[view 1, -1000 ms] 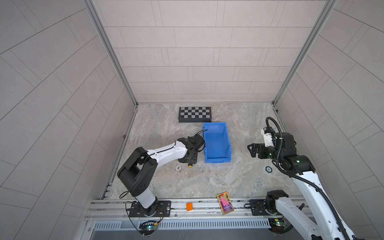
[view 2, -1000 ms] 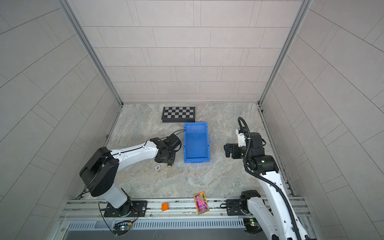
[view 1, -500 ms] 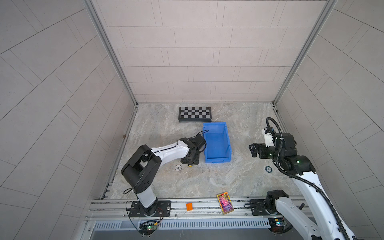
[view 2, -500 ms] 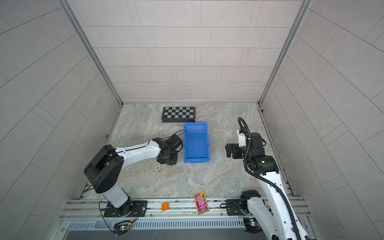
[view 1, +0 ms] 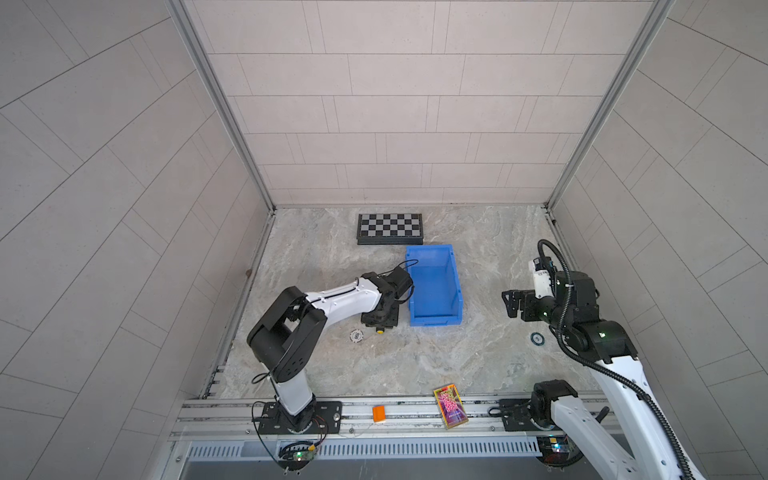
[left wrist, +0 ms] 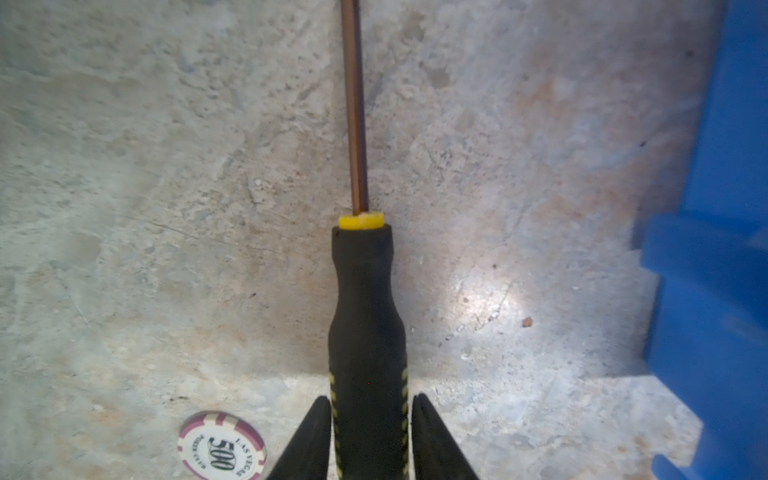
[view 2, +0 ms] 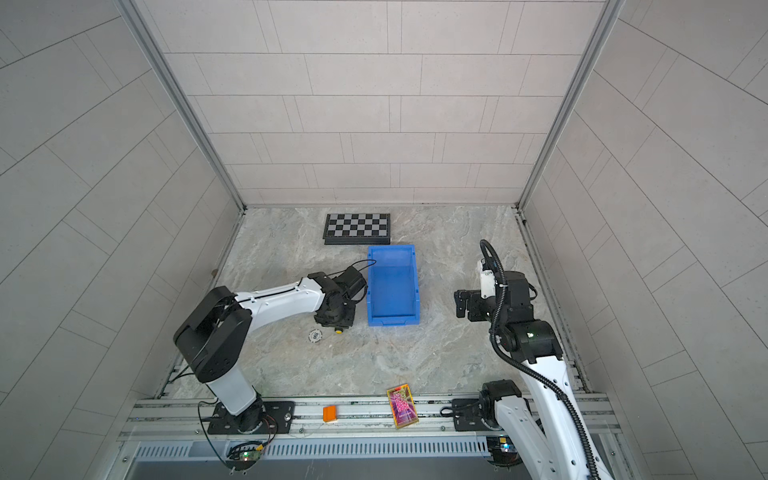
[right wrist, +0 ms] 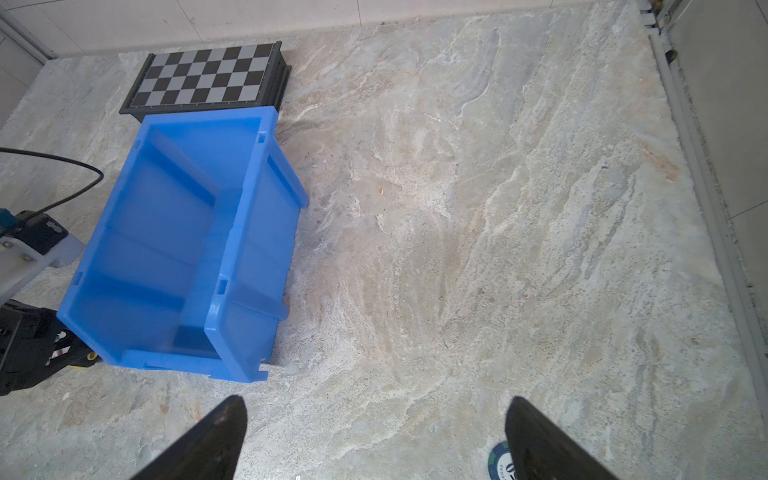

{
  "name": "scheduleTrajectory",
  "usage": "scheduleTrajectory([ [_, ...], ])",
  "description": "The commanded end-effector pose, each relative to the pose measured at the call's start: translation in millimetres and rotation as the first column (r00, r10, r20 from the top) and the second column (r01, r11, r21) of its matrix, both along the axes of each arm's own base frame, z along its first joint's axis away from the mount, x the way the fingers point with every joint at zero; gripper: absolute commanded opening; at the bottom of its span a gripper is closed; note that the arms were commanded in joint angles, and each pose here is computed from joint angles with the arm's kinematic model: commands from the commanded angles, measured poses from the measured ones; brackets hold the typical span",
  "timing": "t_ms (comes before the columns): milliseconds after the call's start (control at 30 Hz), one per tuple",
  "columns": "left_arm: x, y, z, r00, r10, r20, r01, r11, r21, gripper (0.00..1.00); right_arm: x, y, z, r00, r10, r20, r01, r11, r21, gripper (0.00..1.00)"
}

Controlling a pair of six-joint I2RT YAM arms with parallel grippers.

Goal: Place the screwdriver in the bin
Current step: 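Lower the left gripper and close it on the screwdriver handle, then lift the screwdriver with the left gripper and carry it over the blue bin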

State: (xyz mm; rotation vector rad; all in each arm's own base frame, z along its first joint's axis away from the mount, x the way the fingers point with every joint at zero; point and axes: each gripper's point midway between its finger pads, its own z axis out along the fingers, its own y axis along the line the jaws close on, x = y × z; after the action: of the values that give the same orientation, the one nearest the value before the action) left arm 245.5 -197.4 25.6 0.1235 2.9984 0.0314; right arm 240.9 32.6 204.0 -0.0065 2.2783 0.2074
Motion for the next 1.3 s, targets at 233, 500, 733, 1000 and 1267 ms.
scheduleTrajectory([
  [233,-7,8,-16,0.998,0.005,-0.060,-0.002,0.999,0.047,0.46,-4,-10,-3,0.999,-0.048,0.009,0.048,0.998,-0.030,0.99],
  [500,-4,8,-14,0.999,0.010,-0.050,-0.007,0.999,0.045,0.27,-9,-15,-9,0.997,-0.082,0.010,0.082,0.996,-0.027,0.99],
  [733,3,10,10,1.000,0.009,-0.006,-0.009,0.999,0.038,0.10,-10,-17,-8,0.995,-0.094,0.018,0.095,0.995,-0.028,0.99],
  [1000,19,9,60,0.992,0.039,0.124,-0.036,0.999,-0.026,0.03,-13,-21,-12,0.991,-0.129,0.024,0.129,0.991,-0.022,0.99],
  [1267,32,11,105,0.964,0.066,0.257,-0.048,0.996,-0.076,0.03,-9,-30,-16,0.981,-0.191,0.034,0.192,0.981,-0.025,0.99],
])
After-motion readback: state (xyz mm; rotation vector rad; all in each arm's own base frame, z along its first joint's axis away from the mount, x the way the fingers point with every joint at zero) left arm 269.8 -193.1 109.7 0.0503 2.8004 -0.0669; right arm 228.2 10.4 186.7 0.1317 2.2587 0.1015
